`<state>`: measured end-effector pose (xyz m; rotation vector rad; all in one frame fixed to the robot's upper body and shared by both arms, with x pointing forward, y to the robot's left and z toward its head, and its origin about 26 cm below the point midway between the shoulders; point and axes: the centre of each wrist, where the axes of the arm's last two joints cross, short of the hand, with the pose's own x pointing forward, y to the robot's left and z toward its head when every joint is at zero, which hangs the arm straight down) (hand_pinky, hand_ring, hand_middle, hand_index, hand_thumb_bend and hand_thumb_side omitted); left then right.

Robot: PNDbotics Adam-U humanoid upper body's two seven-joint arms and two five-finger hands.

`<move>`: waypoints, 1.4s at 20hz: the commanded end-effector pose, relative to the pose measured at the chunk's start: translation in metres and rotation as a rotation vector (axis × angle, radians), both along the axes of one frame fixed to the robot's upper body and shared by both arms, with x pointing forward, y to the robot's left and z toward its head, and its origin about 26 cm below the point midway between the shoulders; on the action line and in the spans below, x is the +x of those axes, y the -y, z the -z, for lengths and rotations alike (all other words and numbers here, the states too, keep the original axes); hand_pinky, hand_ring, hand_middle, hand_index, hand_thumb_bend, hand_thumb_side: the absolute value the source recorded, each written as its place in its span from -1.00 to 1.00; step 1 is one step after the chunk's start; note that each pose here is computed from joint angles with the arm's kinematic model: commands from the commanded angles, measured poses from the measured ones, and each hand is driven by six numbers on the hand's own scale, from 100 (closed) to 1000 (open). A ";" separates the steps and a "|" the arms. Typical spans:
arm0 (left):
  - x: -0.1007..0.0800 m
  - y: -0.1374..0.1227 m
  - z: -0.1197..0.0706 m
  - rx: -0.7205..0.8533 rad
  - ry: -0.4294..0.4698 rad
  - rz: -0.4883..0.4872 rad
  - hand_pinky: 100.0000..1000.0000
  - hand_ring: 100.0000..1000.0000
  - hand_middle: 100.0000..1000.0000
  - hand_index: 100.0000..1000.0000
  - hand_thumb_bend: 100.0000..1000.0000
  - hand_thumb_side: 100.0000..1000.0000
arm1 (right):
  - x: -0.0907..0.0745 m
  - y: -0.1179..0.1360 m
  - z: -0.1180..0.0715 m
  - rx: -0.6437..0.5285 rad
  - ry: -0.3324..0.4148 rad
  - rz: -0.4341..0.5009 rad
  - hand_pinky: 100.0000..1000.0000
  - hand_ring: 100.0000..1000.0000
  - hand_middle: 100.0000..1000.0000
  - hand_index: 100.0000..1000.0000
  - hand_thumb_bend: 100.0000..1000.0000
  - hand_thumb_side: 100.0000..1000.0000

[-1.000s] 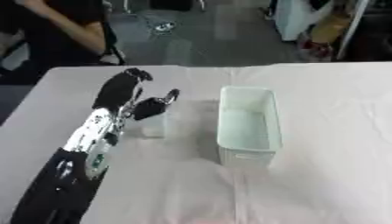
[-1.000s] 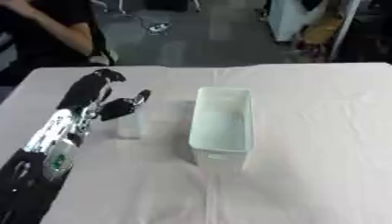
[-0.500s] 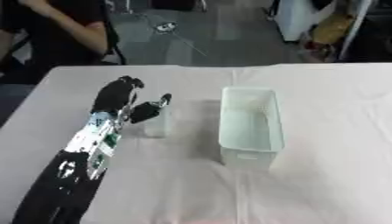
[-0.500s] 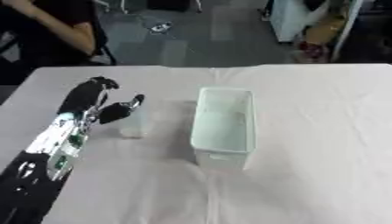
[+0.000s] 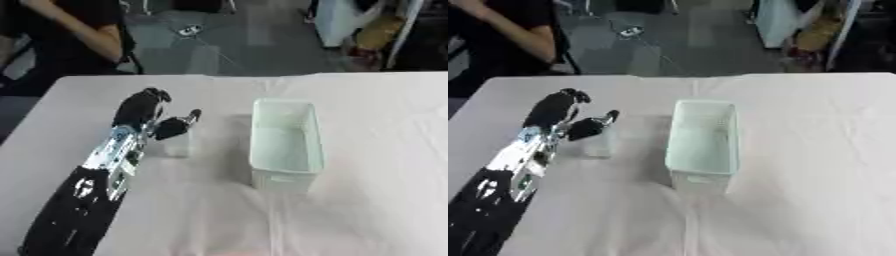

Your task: Pick up objects on the table and place them in the box.

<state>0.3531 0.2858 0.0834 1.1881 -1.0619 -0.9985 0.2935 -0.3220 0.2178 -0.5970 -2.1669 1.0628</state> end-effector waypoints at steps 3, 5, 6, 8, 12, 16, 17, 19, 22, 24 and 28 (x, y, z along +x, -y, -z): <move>0.007 0.005 -0.007 0.029 0.009 0.032 0.57 0.52 0.46 0.60 0.35 0.76 | -0.001 -0.001 -0.012 -0.022 0.037 -0.008 0.78 0.82 0.84 0.86 -1.00 0.19; 0.009 0.008 -0.007 0.037 0.005 0.044 0.58 0.52 0.46 0.60 0.36 0.76 | -0.001 -0.001 -0.012 -0.022 0.038 -0.009 0.78 0.82 0.84 0.86 -1.00 0.19; 0.010 0.010 -0.007 0.041 0.001 0.051 0.58 0.52 0.46 0.60 0.33 0.76 | -0.001 -0.001 -0.012 -0.021 0.038 -0.009 0.78 0.82 0.84 0.86 -1.00 0.19; 0.010 0.011 -0.006 0.048 -0.004 0.062 0.58 0.52 0.46 0.60 0.33 0.76 | -0.001 -0.001 -0.013 -0.021 0.038 -0.009 0.78 0.82 0.84 0.86 -1.00 0.20; 0.012 0.011 -0.005 0.063 -0.014 0.065 0.58 0.53 0.46 0.60 0.36 0.76 | -0.001 -0.001 -0.013 -0.021 0.039 -0.009 0.78 0.82 0.84 0.86 -1.00 0.19; 0.016 0.011 -0.002 0.080 -0.029 0.063 0.59 0.53 0.46 0.60 0.38 0.76 | -0.001 -0.001 -0.013 -0.020 0.039 -0.009 0.78 0.82 0.84 0.86 -1.00 0.19; 0.018 0.012 -0.001 0.085 -0.034 0.061 0.59 0.53 0.46 0.60 0.38 0.76 | -0.001 -0.001 -0.013 -0.020 0.039 -0.010 0.78 0.82 0.84 0.86 -1.00 0.19; 0.021 0.012 0.002 0.092 -0.046 0.057 0.58 0.53 0.46 0.60 0.39 0.76 | -0.001 -0.001 -0.013 -0.020 0.039 -0.011 0.78 0.82 0.84 0.86 -1.00 0.19; 0.025 0.012 0.007 0.101 -0.067 0.050 0.57 0.53 0.46 0.60 0.42 0.77 | -0.001 -0.001 -0.013 -0.019 0.039 -0.012 0.78 0.82 0.84 0.86 -1.00 0.19; 0.028 0.012 0.010 0.109 -0.082 0.042 0.56 0.53 0.46 0.60 0.43 0.77 | -0.001 -0.001 -0.013 -0.018 0.040 -0.013 0.78 0.82 0.84 0.86 -1.00 0.19; 0.035 0.010 0.020 0.117 -0.117 0.006 0.47 0.52 0.46 0.60 0.44 0.77 | -0.001 -0.002 -0.013 -0.017 0.041 -0.014 0.78 0.82 0.84 0.86 -1.00 0.19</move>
